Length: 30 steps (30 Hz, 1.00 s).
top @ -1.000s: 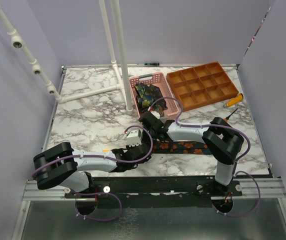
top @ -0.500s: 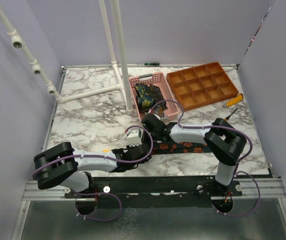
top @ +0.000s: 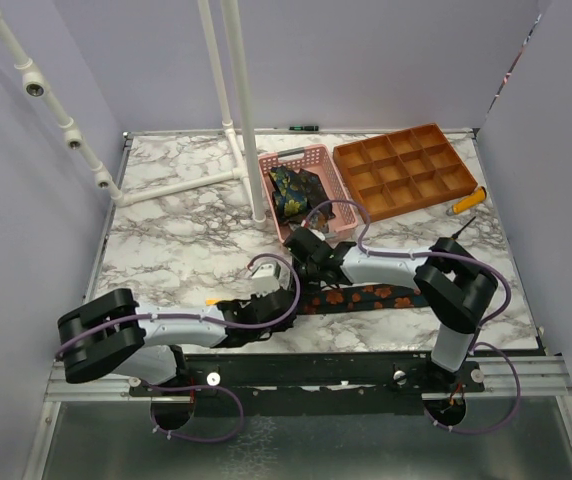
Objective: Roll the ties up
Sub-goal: Roll the tie at the center of the board.
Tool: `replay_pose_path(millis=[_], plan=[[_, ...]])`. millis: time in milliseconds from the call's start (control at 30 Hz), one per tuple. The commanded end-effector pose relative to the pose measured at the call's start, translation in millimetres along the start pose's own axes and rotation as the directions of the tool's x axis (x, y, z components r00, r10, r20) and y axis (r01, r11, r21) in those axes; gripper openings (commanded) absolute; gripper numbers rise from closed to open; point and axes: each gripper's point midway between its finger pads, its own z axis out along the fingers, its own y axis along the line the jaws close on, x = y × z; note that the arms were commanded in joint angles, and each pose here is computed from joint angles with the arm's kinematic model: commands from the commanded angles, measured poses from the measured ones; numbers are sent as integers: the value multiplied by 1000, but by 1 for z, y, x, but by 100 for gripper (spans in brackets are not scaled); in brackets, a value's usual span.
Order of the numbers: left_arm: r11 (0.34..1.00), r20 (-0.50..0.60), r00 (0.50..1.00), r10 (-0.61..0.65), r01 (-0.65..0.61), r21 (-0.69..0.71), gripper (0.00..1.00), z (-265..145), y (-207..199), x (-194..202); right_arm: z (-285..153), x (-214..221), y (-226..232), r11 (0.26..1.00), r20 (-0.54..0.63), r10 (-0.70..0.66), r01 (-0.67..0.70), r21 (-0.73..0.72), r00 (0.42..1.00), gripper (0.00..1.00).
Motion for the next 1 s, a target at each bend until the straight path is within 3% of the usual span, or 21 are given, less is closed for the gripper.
replay_pose_path(millis=[0,400,500,633,700,800,833,900,967], plan=[[999,-79,997,20,-17,37,0,-16,14,18,-20,-9,-22,989,-1,-39,39,142,999,0],[990,-98,990,104,-94,102,0,-64,15,2,-54,-47,-4,990,96,-76,64,129,992,6],[992,-32,996,82,-78,97,0,-73,17,-14,-79,-58,-4,989,166,-103,82,126,981,11],[995,124,992,-28,15,103,0,-83,23,-49,-116,-55,12,982,235,-168,182,-40,957,17],[985,194,977,-85,54,162,14,-89,17,-69,-125,-39,24,953,233,-197,242,-184,952,19],[966,260,954,-151,86,245,63,-95,12,-90,-122,-12,26,910,212,-205,266,-319,956,25],[961,269,950,-155,82,265,74,-95,12,-92,-117,-3,23,906,187,-205,258,-337,961,26],[952,264,952,-154,71,297,87,-91,10,-94,-107,11,16,910,125,-190,223,-349,974,27],[948,216,967,-138,66,312,91,-83,9,-88,-98,20,12,913,90,-173,194,-359,981,27]])
